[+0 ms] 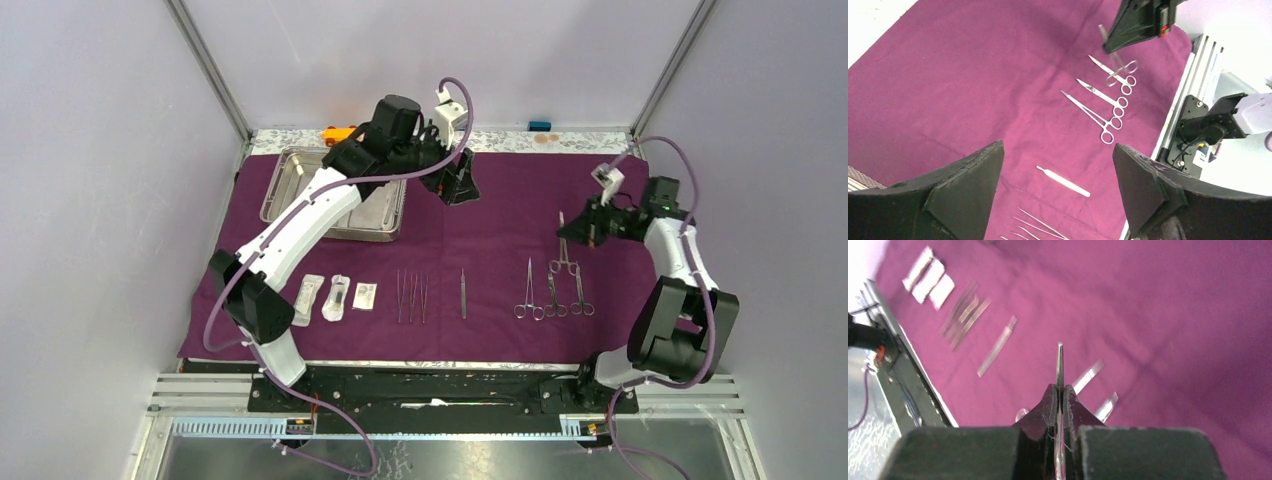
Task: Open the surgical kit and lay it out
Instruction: Place the medical item in the surgical kit.
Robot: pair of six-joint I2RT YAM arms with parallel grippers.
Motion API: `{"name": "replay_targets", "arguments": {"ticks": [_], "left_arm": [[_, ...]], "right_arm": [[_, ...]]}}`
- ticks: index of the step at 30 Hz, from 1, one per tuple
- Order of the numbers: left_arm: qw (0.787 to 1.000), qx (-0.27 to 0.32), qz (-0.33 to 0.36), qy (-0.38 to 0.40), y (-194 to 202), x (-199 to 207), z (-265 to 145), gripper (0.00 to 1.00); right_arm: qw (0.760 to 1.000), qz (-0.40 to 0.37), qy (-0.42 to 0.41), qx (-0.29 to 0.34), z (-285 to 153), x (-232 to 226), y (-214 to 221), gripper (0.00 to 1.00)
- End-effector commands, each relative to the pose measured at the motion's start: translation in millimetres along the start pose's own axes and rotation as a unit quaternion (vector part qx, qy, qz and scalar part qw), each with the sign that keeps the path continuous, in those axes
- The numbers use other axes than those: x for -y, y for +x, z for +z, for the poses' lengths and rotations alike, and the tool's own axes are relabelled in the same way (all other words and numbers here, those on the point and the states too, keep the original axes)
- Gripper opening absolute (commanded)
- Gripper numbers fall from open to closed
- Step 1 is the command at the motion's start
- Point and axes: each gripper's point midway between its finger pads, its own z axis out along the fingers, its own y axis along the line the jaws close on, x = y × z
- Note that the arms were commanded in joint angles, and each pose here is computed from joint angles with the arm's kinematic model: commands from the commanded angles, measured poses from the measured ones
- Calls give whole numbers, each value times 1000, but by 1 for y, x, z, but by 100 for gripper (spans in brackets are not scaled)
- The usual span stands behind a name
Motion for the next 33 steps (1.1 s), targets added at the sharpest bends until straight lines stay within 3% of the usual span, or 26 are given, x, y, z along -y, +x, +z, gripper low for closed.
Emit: {"name": "replay_targets", "arguments": {"ticks": [1, 5, 11, 33], "left_arm": [[999, 20, 38, -13, -3, -4, -2, 88], [999, 0, 36, -16, 17, -11, 5, 89], [999, -10, 33, -13, 32, -14, 11, 90], [1000, -14, 25, -9, 38, -15, 16, 92]], "right_arm": [[994, 25, 28, -101, -48, 12, 54, 0], [985, 95, 2, -145, -77, 31, 83, 0], [977, 144, 21, -154, -104, 68, 103, 0], [967, 210, -1, -147, -91, 95, 125, 0]]}}
